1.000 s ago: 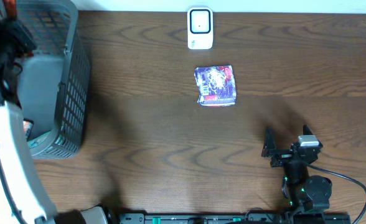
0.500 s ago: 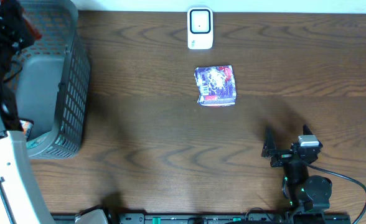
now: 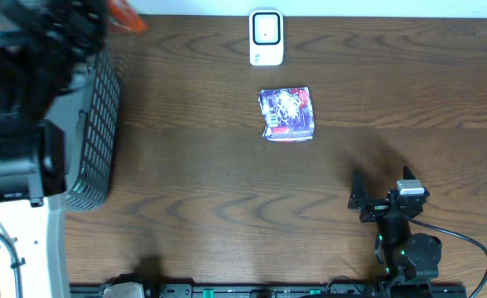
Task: Scan the item barcode
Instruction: 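Carry the red wrapper to the scanner beside the purple package, then open the left gripper to drop the red wrapper, then return the left gripper into the basket above the green wipes pack, then grasp the green wipes pack with the left gripper and lift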
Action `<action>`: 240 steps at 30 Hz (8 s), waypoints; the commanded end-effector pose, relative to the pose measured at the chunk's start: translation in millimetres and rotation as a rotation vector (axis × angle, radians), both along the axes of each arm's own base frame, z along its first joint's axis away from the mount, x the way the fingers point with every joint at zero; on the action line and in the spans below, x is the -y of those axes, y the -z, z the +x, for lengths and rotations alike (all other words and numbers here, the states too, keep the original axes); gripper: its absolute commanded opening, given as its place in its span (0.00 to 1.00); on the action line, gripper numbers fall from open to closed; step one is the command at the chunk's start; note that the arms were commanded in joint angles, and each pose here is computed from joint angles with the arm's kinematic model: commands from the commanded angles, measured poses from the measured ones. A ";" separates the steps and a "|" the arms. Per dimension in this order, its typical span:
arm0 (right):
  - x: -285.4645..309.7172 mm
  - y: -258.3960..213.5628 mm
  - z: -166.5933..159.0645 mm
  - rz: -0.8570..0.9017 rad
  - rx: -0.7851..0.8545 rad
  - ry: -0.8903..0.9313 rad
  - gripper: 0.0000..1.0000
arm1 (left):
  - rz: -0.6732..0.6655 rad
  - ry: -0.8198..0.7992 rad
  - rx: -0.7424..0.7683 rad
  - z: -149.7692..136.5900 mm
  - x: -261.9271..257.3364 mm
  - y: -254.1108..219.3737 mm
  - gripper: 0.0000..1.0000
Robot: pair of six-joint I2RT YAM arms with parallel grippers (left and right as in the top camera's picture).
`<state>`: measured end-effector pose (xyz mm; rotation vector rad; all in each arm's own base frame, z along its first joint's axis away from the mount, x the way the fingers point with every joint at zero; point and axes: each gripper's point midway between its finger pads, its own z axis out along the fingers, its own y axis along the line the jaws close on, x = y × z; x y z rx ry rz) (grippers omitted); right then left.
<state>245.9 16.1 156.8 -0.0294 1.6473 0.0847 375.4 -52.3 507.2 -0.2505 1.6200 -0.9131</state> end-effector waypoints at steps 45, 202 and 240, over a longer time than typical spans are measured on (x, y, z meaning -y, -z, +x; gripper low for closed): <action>2.7 0.8 0.0 -0.015 -0.001 0.011 0.99 | 0.375 0.112 -0.649 94.5 166.2 294.6 0.50; 2.7 0.9 0.0 -0.015 -0.001 0.011 0.99 | -0.019 -1.181 -1.577 -98.3 -251.9 482.4 0.48; 2.7 0.9 0.0 -0.015 -0.001 0.011 0.99 | -0.132 -0.580 -0.097 -76.2 -135.8 61.7 0.07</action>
